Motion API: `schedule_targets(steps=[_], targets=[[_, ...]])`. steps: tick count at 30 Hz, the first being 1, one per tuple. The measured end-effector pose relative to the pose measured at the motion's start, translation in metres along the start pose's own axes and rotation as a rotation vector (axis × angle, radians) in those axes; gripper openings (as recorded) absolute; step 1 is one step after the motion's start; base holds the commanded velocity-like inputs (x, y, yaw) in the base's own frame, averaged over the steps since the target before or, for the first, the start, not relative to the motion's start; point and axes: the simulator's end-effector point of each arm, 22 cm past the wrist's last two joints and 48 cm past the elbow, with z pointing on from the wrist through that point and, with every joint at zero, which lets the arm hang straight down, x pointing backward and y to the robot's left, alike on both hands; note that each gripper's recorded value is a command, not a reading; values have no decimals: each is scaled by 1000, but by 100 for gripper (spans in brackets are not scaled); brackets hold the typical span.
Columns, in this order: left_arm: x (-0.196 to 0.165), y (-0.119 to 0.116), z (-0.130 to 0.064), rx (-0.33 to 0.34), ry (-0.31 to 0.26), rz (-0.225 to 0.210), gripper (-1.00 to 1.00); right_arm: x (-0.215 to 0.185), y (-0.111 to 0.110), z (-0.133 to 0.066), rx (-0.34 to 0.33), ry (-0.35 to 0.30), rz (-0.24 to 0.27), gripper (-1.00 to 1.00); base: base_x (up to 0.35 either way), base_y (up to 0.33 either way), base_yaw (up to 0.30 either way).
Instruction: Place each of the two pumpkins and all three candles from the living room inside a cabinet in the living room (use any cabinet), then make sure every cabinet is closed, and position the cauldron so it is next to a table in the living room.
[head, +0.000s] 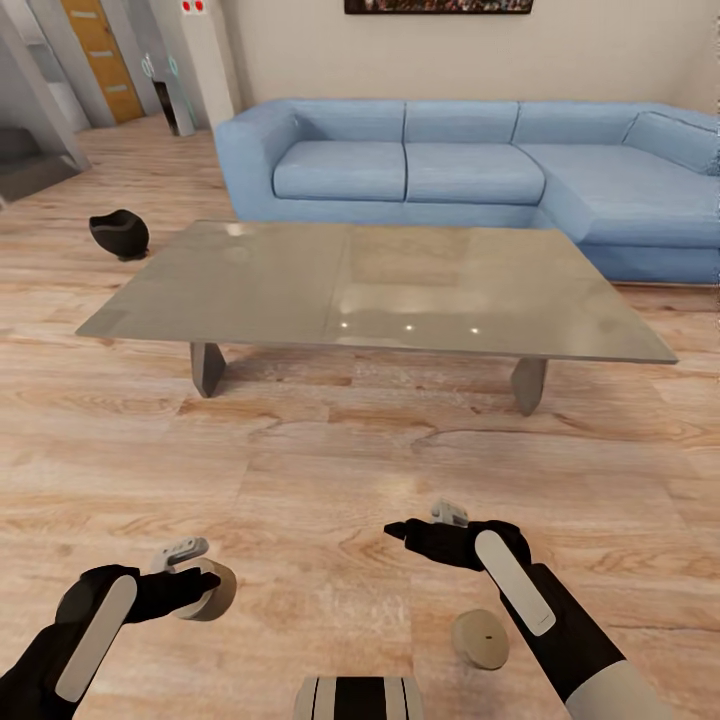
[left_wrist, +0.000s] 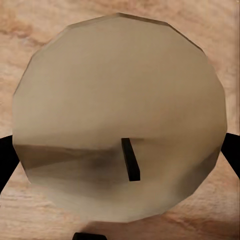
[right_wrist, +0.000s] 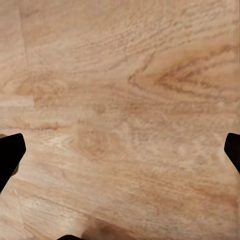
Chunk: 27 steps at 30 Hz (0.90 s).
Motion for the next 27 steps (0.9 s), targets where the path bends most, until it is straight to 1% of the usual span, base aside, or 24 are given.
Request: schedule_targets(steps=[4, 6, 8, 12, 13, 15, 17, 27], targets=[[-5, -2, -6, 5, -16, 2, -100, -4, 5, -6, -3, -11, -8, 100, 0, 0, 0], [-7, -3, -10, 7, -23, 2, -100, -3, 7, -9, -3, -1, -16, 100, 0, 0, 0], [-9, -4, -13, 9, -31, 3, -100, -1, 5, -13, 16, 11, -27, 100, 0, 0, 0], [-12, -10, -18, 18, -42, 11, -100, -5, -12, -21, 118, 6, -43, 100, 0, 0, 0], [-11, -15, -18, 24, -40, 24, -100, -6, -21, -24, 168, 3, -47, 100, 0, 0, 0], [-11, -20, -21, 29, -44, 35, -100, -10, -35, -31, 242, -6, -51, 100, 0, 0, 0], [-12, -23, -23, 34, -49, 40, -100, -13, -48, -39, 315, -16, -53, 100, 0, 0, 0], [-23, -28, -40, 43, -88, 46, -100, -24, -67, -63, 443, -56, -56, 100, 0, 0, 0]])
